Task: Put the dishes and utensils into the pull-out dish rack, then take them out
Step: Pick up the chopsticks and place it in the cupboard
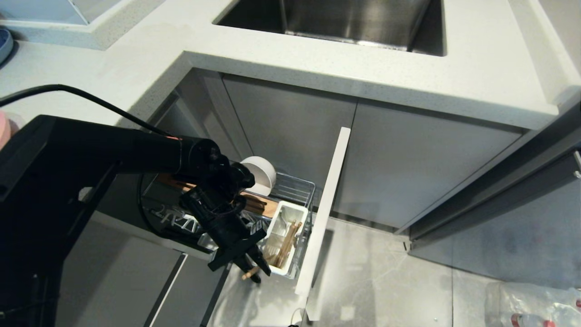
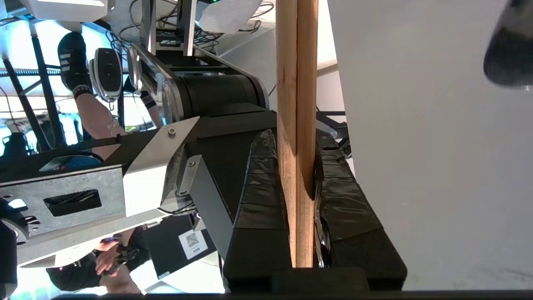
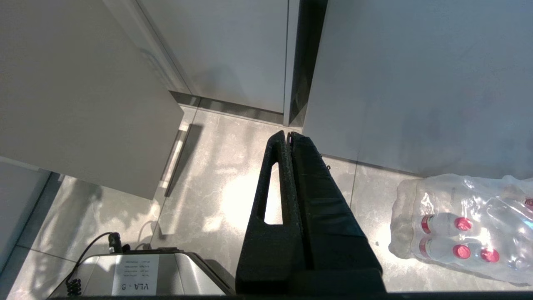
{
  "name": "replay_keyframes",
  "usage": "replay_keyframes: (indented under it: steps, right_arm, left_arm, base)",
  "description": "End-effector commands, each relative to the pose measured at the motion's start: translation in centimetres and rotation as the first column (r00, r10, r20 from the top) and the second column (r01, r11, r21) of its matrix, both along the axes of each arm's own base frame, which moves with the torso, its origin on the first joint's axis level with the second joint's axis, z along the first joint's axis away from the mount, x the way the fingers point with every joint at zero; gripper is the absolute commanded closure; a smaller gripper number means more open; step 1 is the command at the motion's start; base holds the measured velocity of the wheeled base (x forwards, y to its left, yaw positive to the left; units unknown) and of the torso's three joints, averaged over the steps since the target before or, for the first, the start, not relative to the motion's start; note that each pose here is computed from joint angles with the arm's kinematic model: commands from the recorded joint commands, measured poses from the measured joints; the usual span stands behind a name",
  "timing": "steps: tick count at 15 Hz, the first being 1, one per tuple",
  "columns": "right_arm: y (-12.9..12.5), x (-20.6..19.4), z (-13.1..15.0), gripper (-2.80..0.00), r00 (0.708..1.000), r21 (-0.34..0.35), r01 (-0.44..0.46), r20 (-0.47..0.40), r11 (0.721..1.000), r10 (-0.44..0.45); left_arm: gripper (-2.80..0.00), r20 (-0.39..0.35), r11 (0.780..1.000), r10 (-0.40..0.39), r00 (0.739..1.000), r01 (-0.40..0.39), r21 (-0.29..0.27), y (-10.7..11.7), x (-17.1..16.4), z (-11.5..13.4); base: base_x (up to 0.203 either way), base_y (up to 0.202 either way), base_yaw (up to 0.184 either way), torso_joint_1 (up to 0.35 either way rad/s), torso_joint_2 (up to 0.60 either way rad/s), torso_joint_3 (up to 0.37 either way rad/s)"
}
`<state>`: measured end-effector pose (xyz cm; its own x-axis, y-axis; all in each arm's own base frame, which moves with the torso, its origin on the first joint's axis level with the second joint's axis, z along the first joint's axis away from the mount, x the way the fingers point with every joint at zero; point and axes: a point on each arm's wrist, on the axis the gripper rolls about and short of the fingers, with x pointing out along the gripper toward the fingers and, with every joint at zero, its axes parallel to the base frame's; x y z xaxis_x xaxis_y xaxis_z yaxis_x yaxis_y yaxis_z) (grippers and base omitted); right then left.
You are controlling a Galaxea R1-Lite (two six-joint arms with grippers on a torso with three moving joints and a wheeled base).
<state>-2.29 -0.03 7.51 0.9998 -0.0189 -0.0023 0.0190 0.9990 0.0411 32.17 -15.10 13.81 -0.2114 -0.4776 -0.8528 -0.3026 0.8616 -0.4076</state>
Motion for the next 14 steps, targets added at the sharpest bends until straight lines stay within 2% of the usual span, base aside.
replay_keyframes:
  steps: [1,10,11,14]
  right_arm:
    - [0.00,0.02,-0.04,0.00,1.000,0.000,-0.001,-0.002,1.000,0.001]
    - [0.00,0.02,-0.04,0.00,1.000,0.000,-0.001,-0.002,1.000,0.001]
    - [0.00,0.02,-0.04,0.00,1.000,0.000,-0.001,-0.002,1.000,0.001]
    - [0.00,0.02,-0.04,0.00,1.000,0.000,-0.001,-0.002,1.000,0.001]
  left_arm:
    - [0.00,-0.017,1.000,0.009,1.000,-0.009,0.004,0.12,0.14,-0.29]
    - [0.00,-0.005,1.000,0.002,1.000,-0.002,0.000,0.50,0.42,-0.35]
    - [-2.80,-0.002,1.000,0.002,1.000,-0.002,0.000,0.48,0.46,-0.34]
    - [-2.80,0.005,1.000,0.003,1.000,-0.003,-0.002,0.52,0.52,-0.29]
  base:
    - [0.000,0.000,0.000,0.000,0.00,0.000]
    - [0.000,0.000,0.000,0.000,0.00,0.000]
    - [0.000,0.000,0.000,0.000,0.00,0.000]
    - [0.000,0.000,0.000,0.000,0.00,0.000]
